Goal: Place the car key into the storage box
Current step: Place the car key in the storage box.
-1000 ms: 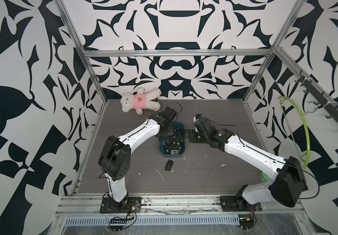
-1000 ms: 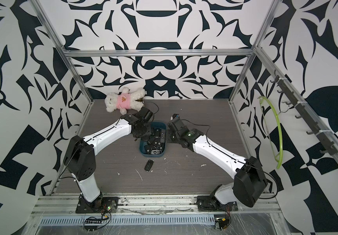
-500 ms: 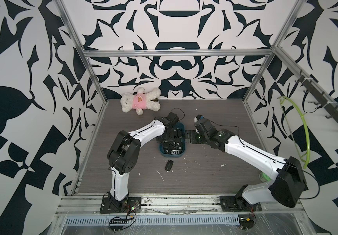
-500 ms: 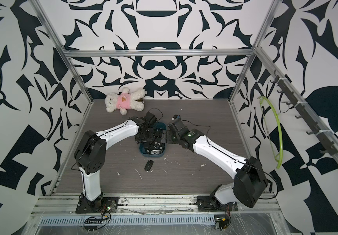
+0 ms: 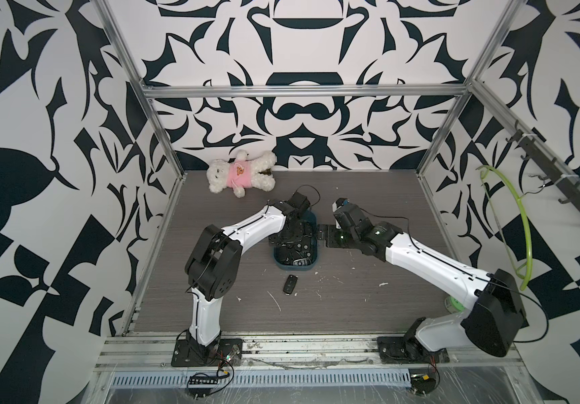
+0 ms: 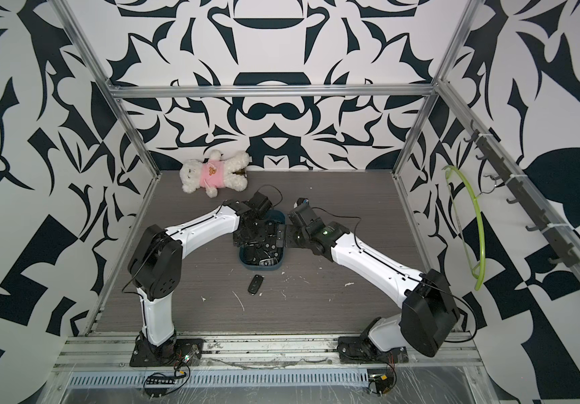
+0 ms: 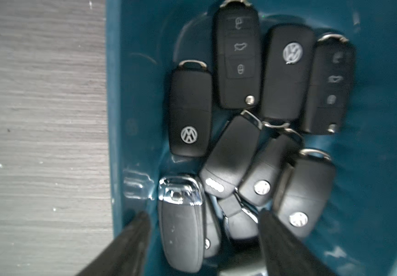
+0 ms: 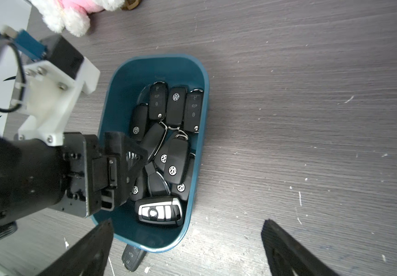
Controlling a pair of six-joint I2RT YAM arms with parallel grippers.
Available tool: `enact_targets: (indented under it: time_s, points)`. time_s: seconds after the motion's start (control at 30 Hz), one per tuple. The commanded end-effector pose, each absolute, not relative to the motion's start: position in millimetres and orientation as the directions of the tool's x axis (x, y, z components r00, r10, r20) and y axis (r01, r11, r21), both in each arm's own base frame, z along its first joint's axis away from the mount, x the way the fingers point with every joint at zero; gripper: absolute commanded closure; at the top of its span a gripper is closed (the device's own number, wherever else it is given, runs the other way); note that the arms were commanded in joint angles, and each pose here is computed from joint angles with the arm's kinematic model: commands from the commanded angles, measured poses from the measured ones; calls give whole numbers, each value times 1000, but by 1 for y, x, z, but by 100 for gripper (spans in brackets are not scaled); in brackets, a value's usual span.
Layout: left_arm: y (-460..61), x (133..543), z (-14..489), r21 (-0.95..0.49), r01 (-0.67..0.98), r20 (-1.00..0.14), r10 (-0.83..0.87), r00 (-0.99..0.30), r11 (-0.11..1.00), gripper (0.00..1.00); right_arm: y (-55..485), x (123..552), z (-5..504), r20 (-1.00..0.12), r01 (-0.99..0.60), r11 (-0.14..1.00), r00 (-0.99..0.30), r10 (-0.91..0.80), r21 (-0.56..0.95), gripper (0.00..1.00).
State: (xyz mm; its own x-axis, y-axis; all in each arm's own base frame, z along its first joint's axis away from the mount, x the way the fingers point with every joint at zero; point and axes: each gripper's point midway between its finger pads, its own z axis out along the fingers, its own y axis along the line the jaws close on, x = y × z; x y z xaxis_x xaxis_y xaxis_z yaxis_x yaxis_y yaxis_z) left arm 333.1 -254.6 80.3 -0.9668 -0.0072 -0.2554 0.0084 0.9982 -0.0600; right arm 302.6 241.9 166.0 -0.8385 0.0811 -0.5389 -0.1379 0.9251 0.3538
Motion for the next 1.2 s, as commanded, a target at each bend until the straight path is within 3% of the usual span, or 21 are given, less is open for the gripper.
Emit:
enact_targets:
  time_s: [0.0,0.03,0.23,0.57,0.87,1.17]
  points:
    - [-253,325,110,-103,1,-304,-30,-952,995,7,245,293,169,-532,-178,906,-845,59,383,0]
    - [-253,323,114,-112,-3,-314,-38,-949,994,0,246,290,170,-533,-193,900,-844,50,391,0]
    - [-241,301,122,-147,-61,-320,-106,-942,987,1,253,273,182,-552,-281,844,-834,21,457,0]
    - [-250,253,117,-188,22,-403,-57,-913,982,0,241,249,202,-582,-326,803,-813,31,498,0]
    - [-253,205,83,-142,87,-416,21,-909,986,12,217,229,209,-591,-305,818,-805,52,487,0]
    - [-264,198,45,-99,126,-387,78,-919,987,33,200,219,211,-588,-259,829,-802,102,496,0]
